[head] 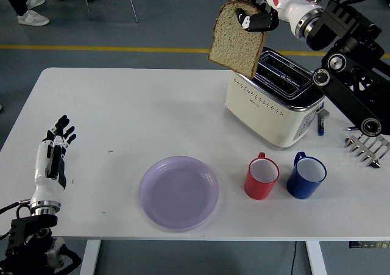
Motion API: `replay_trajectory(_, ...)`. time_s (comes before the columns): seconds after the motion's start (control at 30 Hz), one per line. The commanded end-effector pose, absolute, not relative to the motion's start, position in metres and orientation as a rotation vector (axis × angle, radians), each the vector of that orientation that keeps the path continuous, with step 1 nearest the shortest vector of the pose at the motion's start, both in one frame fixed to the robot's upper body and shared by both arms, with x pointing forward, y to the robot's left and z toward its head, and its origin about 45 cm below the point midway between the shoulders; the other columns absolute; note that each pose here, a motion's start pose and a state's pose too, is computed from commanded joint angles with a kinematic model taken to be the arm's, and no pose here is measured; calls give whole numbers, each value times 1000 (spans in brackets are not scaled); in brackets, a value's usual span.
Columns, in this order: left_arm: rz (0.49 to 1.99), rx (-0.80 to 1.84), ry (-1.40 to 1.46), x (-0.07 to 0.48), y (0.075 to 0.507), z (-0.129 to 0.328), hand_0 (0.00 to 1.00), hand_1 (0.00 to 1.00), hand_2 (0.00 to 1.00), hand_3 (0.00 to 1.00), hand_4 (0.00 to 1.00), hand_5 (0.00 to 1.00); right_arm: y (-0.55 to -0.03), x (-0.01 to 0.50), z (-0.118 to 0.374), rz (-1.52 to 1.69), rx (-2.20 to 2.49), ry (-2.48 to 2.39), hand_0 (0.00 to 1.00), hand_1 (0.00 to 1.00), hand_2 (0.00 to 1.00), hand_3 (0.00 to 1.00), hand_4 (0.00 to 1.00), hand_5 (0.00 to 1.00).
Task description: Push plate across desktop,pick up the break from the machine,place the break in the plate
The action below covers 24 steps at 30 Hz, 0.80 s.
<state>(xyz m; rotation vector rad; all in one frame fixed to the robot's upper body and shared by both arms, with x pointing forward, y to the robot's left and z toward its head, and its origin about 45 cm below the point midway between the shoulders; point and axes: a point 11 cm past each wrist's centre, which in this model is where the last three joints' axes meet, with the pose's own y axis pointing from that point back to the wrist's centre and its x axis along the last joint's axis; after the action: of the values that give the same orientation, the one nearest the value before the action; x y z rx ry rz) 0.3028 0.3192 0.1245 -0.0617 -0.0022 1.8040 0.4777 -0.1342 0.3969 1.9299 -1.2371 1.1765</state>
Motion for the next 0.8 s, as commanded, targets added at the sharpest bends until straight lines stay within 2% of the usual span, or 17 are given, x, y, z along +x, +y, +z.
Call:
replay_trajectory(0.17, 1817, -55, -4, 300, 325, 124, 834, 873, 933, 894, 499, 908, -117, 453, 348, 982, 2108, -1069, 111, 236, 327, 408, 355, 145)
replay_trajectory(0.43, 1816, -47, 2, 299, 325, 122, 834, 873, 933, 895, 500, 910, -95, 415, 274, 863, 2157, -832, 113, 235, 325, 409, 356, 145)
replay_trajectory(0.8, 1807, -41, 13, 300, 323, 120, 834, 864, 934, 898, 500, 908, -64, 393, 218, 794, 2194, -742, 125, 235, 325, 411, 344, 155)
